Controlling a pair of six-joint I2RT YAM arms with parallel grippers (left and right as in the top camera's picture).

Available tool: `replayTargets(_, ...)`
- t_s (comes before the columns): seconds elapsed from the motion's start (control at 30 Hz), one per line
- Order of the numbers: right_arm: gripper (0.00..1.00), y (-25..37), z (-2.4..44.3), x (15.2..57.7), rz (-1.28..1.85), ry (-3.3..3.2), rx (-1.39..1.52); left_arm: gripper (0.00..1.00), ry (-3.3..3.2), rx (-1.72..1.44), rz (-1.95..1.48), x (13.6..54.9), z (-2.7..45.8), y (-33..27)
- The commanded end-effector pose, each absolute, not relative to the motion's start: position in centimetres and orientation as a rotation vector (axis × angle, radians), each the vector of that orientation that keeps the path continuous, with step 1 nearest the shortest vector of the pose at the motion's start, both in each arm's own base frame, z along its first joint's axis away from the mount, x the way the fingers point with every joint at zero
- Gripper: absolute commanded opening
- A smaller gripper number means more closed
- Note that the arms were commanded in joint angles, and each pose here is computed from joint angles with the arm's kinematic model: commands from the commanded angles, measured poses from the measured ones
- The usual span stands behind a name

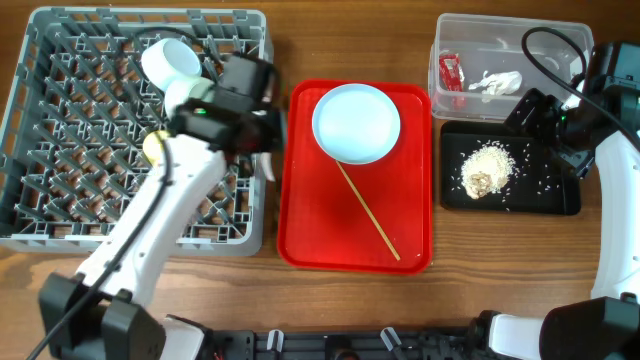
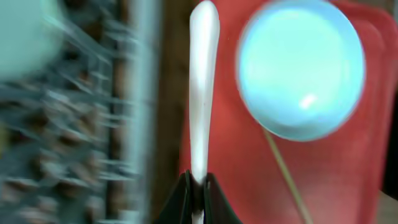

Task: Sort waste into correct bins and load items into the dishwasher rack
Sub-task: 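Carry the fork with the left gripper and drop it into the rack, then grasp the wooden chopstick on the red tray with the left gripper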

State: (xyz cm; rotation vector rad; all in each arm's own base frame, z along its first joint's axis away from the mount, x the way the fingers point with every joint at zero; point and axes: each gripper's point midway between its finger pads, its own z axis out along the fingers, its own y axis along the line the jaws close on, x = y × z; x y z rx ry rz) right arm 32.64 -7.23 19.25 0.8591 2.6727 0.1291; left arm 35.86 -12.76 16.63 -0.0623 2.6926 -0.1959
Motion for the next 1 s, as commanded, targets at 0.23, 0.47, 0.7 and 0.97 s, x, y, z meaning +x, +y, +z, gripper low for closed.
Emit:
replayTargets(0.23,1.00,-7.1,19.6,32.7,0.138,2.669,0.836,0.04,2.704,-0.035,-0.006,39.1,13.5,-7.2)
replayTargets(0.47,1.00,-7.1,19.6,32.7,0.138,2.669,0.836,0.42,2.702,-0.046,-0.011,39.6,13.1,-7.2)
replayTargets(0.7,1.00,-7.1,19.6,32.7,0.139,2.668,0.837,0.46,2.783,-0.230,-0.512,36.6,13.6,-16.0)
replayTargets(0.97,1.00,-7.1,19.6,32.7,0.144,2.669,0.836,0.46,2.911,-0.349,-0.496,32.1,9.5,-24.9)
